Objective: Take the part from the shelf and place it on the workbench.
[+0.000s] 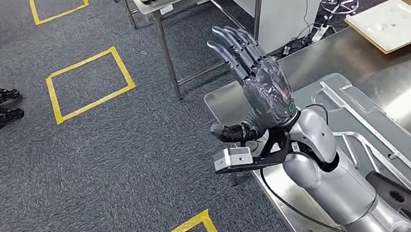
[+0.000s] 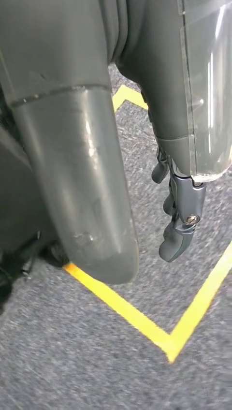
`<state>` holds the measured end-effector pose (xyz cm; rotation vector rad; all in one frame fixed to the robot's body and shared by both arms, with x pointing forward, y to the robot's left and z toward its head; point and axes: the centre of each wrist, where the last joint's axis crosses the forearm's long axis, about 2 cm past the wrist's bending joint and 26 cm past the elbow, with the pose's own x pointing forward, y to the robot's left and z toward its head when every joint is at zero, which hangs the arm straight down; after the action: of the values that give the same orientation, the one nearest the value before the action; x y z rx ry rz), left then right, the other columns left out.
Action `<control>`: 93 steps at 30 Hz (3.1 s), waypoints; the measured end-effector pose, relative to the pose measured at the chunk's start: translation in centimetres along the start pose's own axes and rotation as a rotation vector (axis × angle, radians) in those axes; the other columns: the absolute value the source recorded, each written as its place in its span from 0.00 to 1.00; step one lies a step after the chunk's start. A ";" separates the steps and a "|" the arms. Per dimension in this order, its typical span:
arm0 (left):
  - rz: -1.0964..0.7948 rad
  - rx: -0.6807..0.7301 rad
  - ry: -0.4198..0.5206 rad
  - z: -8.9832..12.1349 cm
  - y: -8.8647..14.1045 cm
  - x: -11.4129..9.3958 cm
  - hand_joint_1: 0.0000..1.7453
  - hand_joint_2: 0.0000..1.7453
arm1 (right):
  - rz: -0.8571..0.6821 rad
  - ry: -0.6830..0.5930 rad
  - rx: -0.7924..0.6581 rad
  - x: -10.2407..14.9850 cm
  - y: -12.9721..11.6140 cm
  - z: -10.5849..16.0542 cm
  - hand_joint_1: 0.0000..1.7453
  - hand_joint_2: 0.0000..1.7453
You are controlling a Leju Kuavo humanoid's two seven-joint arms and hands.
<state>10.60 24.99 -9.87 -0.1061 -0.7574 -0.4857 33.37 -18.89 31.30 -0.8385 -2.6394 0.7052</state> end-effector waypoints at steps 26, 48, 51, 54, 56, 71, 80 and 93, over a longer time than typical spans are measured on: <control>-0.009 0.046 0.004 0.4 1.7 -0.8 0.00 0.00 | -0.058 -0.013 -0.013 0.6 0.3 -0.3 0.00 0.00; -0.008 0.052 -0.012 -0.1 2.2 0.2 0.00 0.00 | -0.031 -0.028 -0.014 0.8 0.0 0.1 0.00 0.00; -0.008 0.047 -0.009 -0.1 2.2 0.0 0.00 0.00 | -0.028 -0.022 -0.005 0.8 0.1 0.5 0.00 0.00; -0.008 0.046 -0.010 -0.1 2.2 0.1 0.00 0.00 | -0.026 -0.020 -0.006 0.8 0.1 0.7 0.00 0.00; -0.010 0.045 -0.011 -0.1 2.2 0.2 0.00 0.00 | -0.023 -0.017 -0.003 0.8 0.1 1.0 0.00 0.00; -0.020 0.037 -0.002 0.1 2.0 -0.3 0.00 0.00 | -0.013 0.007 0.003 0.6 0.0 2.2 0.00 0.00; -0.025 0.033 0.002 0.2 1.9 -0.5 0.00 0.00 | -0.008 0.023 0.010 0.5 0.0 2.9 0.00 0.00; -0.035 0.034 0.005 0.3 2.1 -0.6 0.00 0.00 | -0.007 0.041 0.016 0.3 0.2 3.5 0.00 0.00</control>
<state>10.95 27.16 -9.91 -0.0602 -0.7635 -0.5059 31.82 -19.83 28.30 -0.8306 -2.5956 0.6997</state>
